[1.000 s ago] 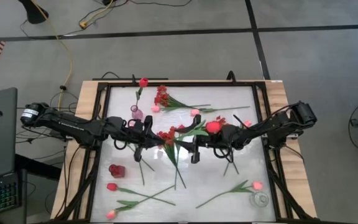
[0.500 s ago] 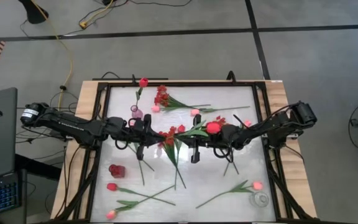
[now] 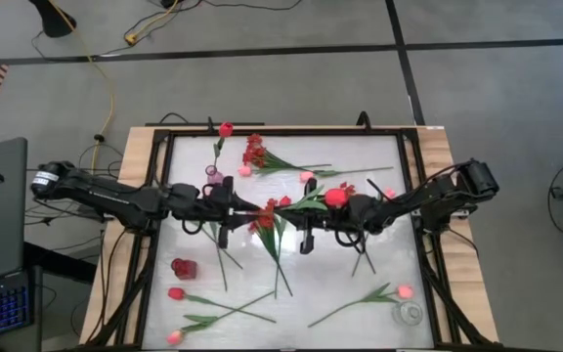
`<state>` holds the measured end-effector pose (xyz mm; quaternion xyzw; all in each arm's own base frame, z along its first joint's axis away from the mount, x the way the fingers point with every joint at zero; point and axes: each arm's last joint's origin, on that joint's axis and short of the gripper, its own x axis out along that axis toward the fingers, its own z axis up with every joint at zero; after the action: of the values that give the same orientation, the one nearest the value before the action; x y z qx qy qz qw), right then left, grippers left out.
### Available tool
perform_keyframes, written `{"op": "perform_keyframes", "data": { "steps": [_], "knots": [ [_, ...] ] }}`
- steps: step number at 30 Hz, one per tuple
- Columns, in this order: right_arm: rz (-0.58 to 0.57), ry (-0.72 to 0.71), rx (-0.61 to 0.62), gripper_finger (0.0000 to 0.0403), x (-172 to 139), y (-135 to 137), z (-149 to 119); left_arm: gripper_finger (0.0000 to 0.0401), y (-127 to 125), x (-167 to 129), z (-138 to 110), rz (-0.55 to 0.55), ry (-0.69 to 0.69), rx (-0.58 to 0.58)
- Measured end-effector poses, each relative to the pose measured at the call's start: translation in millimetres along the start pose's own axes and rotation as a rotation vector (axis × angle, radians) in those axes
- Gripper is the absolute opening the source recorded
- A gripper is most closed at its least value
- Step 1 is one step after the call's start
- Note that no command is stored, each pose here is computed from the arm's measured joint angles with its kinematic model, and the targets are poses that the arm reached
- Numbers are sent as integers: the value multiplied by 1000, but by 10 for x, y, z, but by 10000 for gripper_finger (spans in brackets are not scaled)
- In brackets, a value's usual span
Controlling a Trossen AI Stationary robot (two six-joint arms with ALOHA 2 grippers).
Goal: Sort flowers into vase by color
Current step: Put the red tulip into the purple vase
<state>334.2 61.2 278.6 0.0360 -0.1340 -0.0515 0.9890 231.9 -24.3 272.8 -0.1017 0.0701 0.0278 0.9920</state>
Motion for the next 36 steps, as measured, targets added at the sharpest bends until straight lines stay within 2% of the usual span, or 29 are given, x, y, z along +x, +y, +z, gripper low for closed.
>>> {"op": "perform_keyframes", "data": {
  "steps": [4,8,11,15,20,24,36],
  "knots": [
    [-35,35,10,28,47,-109,-10,174,22,-189,166,117,104,29],
    [-81,122,2,29,208,-223,36,197,30,-438,310,205,183,40],
    [-110,190,-27,29,340,-290,118,196,55,-634,340,292,218,73],
    [-152,221,-51,29,541,-440,198,185,151,-870,328,485,224,105],
    [-165,247,-54,30,885,-724,86,171,253,-1044,290,676,217,64],
    [-128,290,-52,30,1157,-869,-65,167,296,-1088,259,713,246,49],
    [-130,346,-99,31,1670,-957,61,166,313,-1096,239,724,276,68]
  ]
}}
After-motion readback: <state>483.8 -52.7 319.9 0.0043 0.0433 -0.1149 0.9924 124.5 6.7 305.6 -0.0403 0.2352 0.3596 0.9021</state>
